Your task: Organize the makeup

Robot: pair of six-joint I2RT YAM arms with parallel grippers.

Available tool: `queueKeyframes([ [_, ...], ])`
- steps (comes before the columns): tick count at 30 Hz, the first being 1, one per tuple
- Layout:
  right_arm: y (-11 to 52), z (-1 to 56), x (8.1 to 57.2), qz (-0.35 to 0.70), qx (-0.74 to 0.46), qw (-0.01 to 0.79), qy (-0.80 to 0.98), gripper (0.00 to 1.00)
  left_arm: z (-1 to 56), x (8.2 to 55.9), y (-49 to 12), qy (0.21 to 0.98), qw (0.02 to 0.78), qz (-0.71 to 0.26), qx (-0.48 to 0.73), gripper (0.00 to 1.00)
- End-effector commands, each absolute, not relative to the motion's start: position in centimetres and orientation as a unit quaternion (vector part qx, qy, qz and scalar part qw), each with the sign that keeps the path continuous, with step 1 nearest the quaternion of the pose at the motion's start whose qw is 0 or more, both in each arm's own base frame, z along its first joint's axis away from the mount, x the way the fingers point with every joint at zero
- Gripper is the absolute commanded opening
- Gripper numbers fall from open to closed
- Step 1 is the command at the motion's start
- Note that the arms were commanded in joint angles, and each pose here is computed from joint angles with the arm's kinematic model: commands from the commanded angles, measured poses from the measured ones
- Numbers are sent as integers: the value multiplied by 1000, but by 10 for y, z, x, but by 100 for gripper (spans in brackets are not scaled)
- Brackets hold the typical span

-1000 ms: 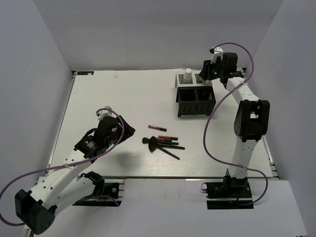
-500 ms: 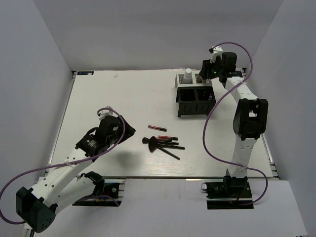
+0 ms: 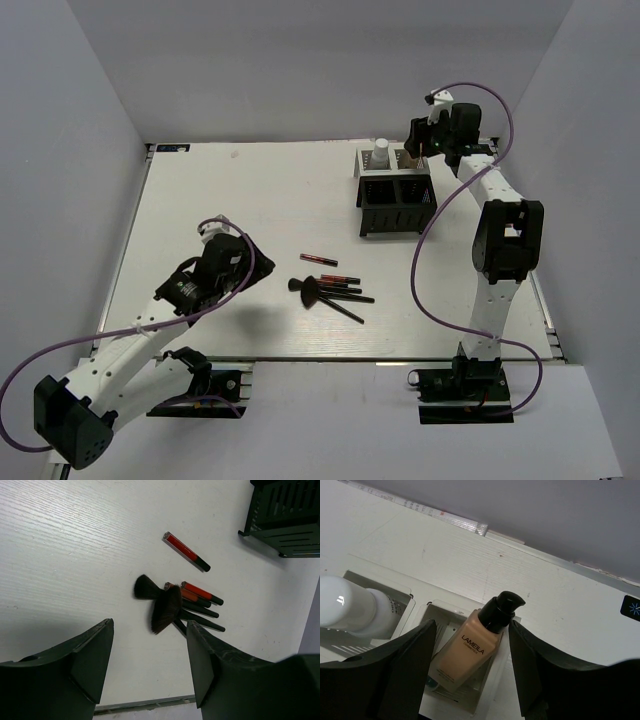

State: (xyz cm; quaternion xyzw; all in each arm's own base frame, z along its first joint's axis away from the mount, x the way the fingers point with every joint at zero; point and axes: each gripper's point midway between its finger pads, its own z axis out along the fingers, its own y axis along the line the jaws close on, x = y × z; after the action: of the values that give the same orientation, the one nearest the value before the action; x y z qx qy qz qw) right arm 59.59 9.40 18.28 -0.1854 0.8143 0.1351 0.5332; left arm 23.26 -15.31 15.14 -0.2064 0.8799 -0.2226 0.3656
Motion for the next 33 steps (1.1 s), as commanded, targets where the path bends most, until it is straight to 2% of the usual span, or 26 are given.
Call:
queueKeyframes([
  [1,89,223,605,124,-193,575,785,66,172,238,-159,869,381,-241,-202,70],
  [20,69,253,586,121,-172,592,778,70,173,245,-170,871,380,-251,-181,71],
  [23,70,280,579,113,-186,617,756,70,180,248,-173,870,387,-255,-170,71],
  [25,88,296,554,138,-242,625,729,63,182,250,-178,871,386,-260,-156,69],
  [26,77,300,544,144,-258,629,719,59,182,251,-180,872,385,-263,-151,66],
  [27,87,299,519,166,-288,626,705,55,181,251,-183,873,382,-265,-146,63],
  [28,95,300,501,188,-325,622,687,47,179,253,-188,874,378,-271,-140,58],
  [29,118,300,472,244,-383,607,652,29,177,254,-191,876,374,-273,-138,45],
  [32,151,280,395,318,-490,548,599,6,168,256,-200,881,358,-281,-129,27],
  [33,152,280,382,305,-527,551,570,4,165,256,-202,883,353,-282,-127,25],
])
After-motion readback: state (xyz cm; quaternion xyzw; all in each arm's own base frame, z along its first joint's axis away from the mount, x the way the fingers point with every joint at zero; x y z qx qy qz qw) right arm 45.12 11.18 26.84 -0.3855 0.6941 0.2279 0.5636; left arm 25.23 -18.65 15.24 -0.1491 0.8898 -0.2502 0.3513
